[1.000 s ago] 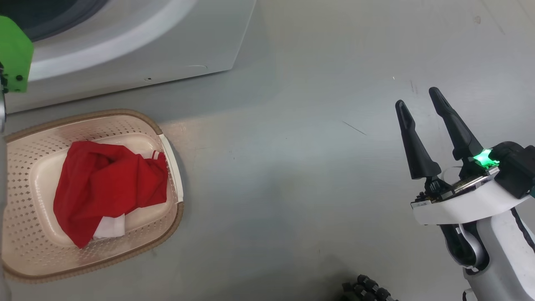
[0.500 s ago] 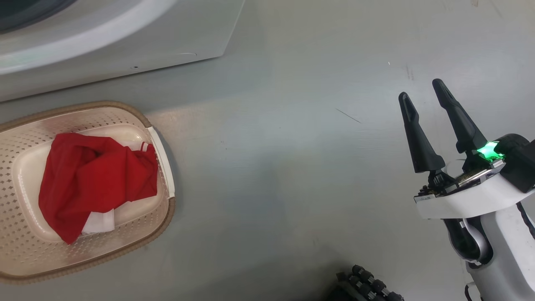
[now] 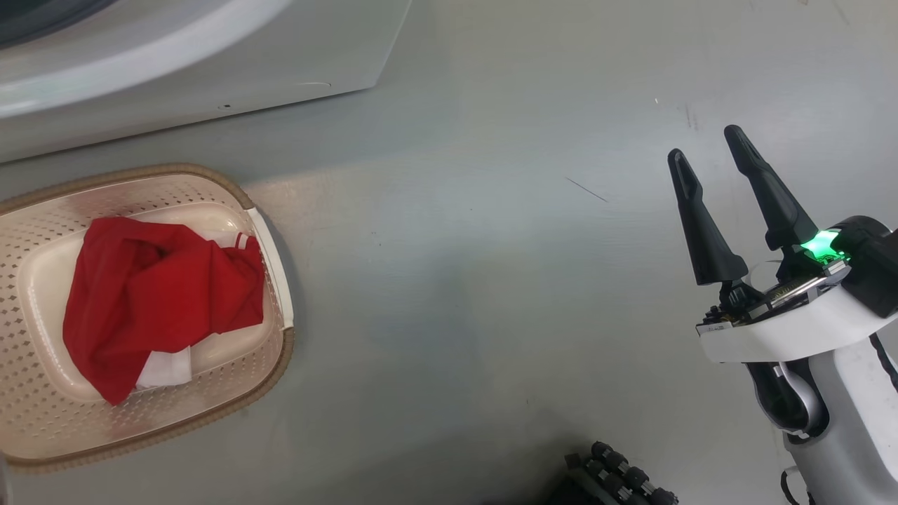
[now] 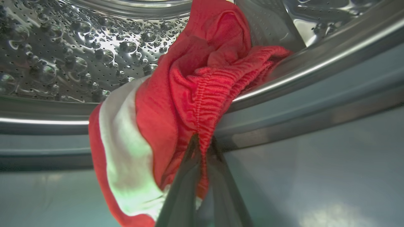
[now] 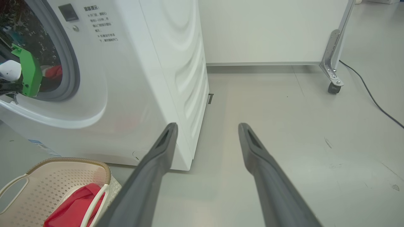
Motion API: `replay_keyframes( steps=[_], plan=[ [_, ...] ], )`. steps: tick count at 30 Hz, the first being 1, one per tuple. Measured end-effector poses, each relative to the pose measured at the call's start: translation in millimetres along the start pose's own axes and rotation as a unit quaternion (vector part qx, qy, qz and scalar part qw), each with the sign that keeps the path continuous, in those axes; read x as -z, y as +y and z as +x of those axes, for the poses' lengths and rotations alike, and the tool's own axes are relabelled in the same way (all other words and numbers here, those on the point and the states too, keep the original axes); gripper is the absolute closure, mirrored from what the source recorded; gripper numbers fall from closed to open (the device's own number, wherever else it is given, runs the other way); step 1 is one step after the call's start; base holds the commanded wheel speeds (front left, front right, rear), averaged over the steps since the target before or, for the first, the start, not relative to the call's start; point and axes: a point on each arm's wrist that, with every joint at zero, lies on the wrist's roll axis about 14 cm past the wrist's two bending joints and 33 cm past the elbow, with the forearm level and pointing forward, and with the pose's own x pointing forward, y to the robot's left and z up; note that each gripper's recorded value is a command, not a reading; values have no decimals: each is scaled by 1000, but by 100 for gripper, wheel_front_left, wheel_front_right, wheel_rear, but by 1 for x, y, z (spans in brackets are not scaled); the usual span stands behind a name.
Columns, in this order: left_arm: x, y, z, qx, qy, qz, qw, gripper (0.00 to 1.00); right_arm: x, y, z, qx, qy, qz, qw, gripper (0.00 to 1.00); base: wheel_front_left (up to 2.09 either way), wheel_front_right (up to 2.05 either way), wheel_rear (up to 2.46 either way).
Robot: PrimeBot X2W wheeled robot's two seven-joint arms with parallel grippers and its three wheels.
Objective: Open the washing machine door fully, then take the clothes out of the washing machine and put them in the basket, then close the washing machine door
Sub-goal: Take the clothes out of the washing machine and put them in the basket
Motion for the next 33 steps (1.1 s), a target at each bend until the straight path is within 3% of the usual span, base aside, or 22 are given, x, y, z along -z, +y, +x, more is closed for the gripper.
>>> replay_keyframes(
  steps=[18, 29, 33],
  plan=[
    [-29, 0, -28, 1, -72, -32, 997, 100, -14, 6, 1, -10, -20, -5, 1000, 0, 0, 0, 0],
    [-46, -28, -73, 46, -138, -46, 988, 100, -37, 20, -4, -30, -51, -13, 998, 0, 0, 0, 0],
    [-55, -37, -93, 65, -163, -87, 981, 100, -42, 22, -11, -31, -58, -15, 998, 0, 0, 0, 0]
  ],
)
